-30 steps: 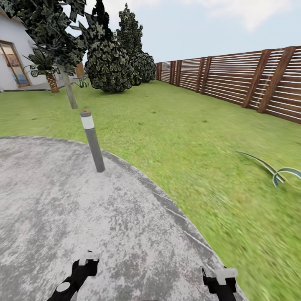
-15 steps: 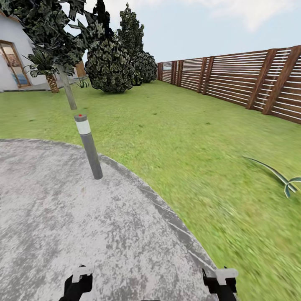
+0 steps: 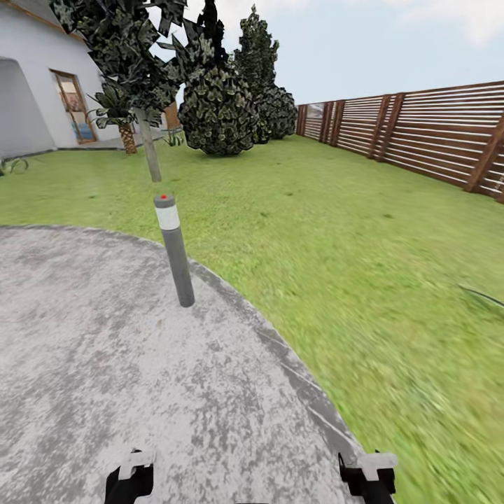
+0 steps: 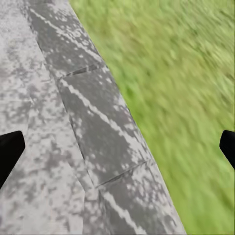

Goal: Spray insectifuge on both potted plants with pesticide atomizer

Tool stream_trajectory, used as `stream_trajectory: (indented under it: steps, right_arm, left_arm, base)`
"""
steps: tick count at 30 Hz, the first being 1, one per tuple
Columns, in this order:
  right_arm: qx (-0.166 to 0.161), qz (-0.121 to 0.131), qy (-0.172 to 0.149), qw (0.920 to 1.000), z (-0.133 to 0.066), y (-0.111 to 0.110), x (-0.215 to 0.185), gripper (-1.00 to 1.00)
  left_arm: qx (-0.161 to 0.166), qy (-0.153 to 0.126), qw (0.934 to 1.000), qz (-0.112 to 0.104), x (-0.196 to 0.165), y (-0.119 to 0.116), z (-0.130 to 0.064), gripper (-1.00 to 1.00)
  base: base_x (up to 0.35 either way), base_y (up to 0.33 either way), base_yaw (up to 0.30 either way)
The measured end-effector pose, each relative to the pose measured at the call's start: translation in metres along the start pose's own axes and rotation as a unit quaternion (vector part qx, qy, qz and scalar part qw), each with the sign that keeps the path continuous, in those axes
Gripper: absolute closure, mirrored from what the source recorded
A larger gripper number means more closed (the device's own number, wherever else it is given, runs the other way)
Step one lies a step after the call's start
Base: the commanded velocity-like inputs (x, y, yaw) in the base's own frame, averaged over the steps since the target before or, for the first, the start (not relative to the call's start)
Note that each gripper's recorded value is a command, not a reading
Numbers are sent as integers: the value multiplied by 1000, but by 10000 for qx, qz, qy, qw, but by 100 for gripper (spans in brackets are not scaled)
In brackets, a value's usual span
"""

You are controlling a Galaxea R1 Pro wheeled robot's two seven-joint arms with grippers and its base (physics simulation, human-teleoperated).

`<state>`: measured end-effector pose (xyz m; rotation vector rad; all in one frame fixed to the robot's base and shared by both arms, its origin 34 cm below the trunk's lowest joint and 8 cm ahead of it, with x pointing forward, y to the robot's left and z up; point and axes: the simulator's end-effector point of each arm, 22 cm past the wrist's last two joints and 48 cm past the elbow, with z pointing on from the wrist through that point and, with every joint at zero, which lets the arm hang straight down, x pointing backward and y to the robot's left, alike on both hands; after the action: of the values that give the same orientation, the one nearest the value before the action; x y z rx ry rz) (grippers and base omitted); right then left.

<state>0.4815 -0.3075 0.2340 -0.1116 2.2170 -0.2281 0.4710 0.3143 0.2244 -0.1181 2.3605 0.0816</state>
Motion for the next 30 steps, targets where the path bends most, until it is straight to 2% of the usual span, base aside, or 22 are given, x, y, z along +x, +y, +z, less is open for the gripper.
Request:
stream_trajectory:
  steps: [5, 22, 30]
  right_arm:
    - [1, 1, 1, 10000, 0, 0, 0, -100]
    - [3, -4, -2, 10000, 0, -1, 0, -100]
    - [2, 5, -16, 10000, 0, 0, -1, -100]
  left_arm:
    - [1, 9, 10000, -1, 1, 0, 0, 100]
    - [1, 22, 10000, 1, 2, 0, 0, 100]
    - [-7, 63, 10000, -50, 7, -8, -2, 100]
  base:
    - [326, 77, 274]
    - [285, 199, 274]
    - [284, 186, 274]
